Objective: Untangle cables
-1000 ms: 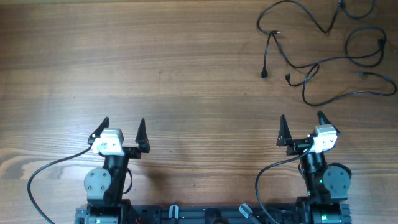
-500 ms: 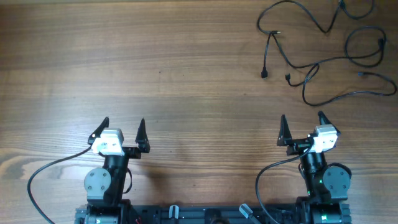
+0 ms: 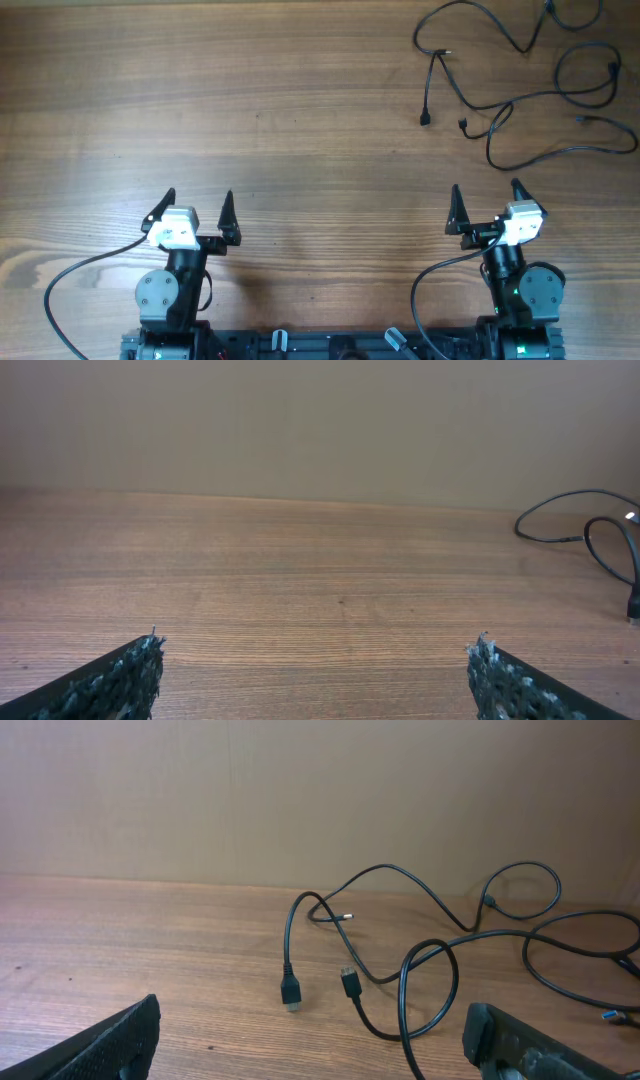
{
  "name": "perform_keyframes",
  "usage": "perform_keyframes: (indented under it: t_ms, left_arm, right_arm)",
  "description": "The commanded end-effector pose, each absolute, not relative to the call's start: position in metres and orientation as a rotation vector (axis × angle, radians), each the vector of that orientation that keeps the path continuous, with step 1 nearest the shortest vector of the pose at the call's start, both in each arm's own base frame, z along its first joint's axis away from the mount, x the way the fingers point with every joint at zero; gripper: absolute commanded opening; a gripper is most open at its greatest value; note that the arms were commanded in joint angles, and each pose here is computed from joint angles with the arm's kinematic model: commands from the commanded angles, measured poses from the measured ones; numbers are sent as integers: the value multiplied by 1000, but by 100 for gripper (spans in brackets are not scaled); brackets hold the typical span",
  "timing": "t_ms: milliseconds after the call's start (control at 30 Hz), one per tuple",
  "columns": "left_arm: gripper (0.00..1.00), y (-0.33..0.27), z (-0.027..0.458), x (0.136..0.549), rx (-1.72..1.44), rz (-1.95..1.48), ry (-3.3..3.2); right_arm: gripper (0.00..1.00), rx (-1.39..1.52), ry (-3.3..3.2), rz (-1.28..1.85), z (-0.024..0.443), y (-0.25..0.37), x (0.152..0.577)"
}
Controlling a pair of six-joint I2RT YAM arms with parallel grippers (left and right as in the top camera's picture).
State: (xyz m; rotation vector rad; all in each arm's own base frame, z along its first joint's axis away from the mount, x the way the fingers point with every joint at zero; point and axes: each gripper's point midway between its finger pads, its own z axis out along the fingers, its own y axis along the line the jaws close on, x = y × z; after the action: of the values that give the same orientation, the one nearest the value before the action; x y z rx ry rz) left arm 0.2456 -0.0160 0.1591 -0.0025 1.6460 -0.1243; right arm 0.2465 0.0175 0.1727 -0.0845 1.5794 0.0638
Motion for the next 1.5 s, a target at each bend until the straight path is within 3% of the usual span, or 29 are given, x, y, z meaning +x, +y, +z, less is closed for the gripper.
perform_keyframes:
  t_ms: [0,1467]
  left_arm:
    - [100,-12,157,246,-3,-93,1644]
    - [100,-13,157,246,-16,-110,1644]
  right_arm:
    - [100,-85,1567,44,176,16,246]
    - [100,-84,1567,44,176,16,246]
